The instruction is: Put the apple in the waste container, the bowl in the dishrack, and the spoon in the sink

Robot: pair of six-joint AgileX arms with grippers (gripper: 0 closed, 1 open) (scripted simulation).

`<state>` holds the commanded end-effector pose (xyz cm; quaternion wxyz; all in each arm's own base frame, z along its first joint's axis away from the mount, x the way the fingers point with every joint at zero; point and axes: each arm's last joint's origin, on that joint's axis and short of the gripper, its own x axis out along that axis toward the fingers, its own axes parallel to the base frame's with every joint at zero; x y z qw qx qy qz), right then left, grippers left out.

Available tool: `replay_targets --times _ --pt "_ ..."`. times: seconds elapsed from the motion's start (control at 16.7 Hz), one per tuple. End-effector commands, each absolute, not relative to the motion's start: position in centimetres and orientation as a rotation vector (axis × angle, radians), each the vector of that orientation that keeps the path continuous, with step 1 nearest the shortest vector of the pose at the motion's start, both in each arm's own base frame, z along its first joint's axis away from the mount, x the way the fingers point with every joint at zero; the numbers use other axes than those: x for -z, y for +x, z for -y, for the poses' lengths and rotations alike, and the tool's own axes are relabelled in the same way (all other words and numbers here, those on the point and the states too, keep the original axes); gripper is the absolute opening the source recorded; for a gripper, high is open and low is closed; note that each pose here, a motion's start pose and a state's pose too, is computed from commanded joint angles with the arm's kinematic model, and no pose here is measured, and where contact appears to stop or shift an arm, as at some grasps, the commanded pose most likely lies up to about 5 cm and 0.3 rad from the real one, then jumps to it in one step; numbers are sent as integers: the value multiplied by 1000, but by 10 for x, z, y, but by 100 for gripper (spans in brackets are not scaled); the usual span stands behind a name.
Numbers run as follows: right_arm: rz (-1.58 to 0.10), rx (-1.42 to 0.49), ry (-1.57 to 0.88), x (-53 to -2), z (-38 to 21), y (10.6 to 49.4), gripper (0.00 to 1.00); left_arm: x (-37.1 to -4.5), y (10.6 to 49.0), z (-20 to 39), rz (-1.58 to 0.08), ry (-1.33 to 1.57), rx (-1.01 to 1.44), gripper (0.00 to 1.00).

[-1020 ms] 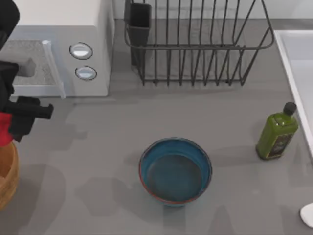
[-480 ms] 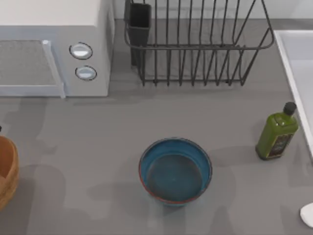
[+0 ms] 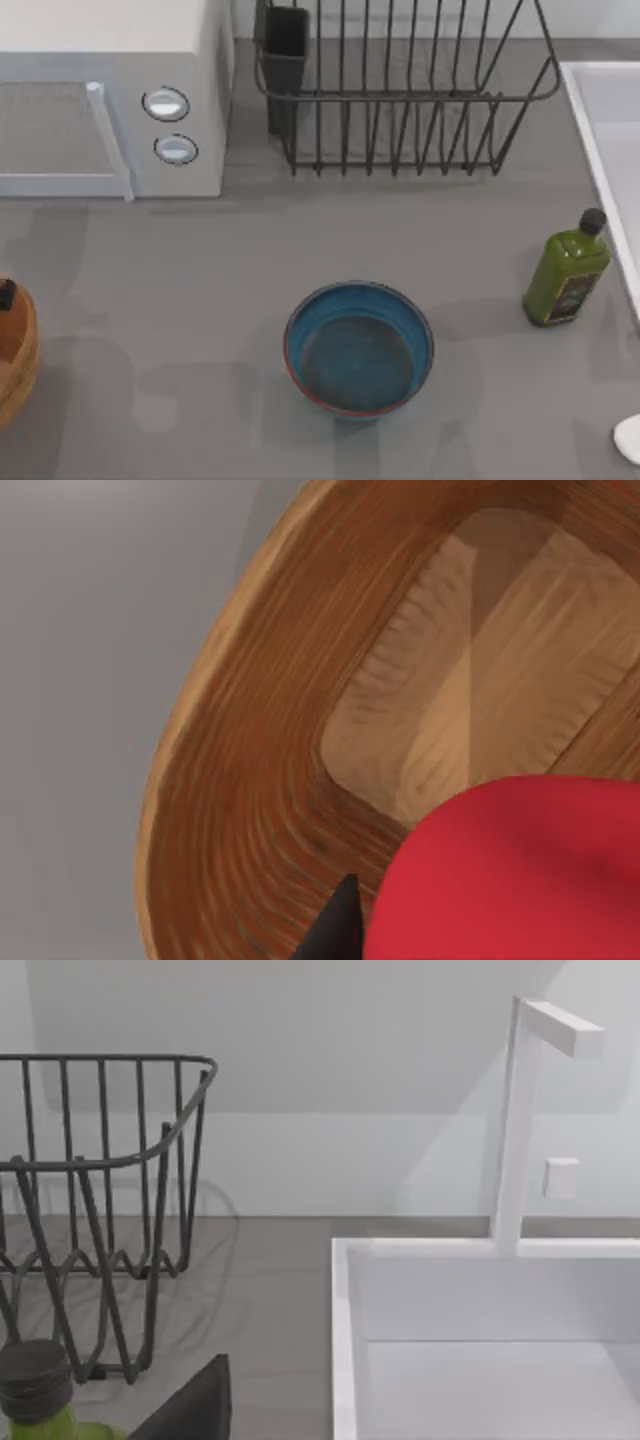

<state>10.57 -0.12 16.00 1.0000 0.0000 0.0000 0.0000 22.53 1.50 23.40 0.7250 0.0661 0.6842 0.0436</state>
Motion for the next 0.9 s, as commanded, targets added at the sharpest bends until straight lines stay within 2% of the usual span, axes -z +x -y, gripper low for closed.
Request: replay_targets --times 0.24,0.48,0.9 --pt "0 0 0 -160 1 106 100 -204 224 -20 -1517 144 -97 0" --pt "0 0 0 -160 1 106 100 -203 224 -20 -1520 144 -97 0" --pt "0 0 0 -160 1 106 100 -203 224 -20 -1520 144 -97 53"
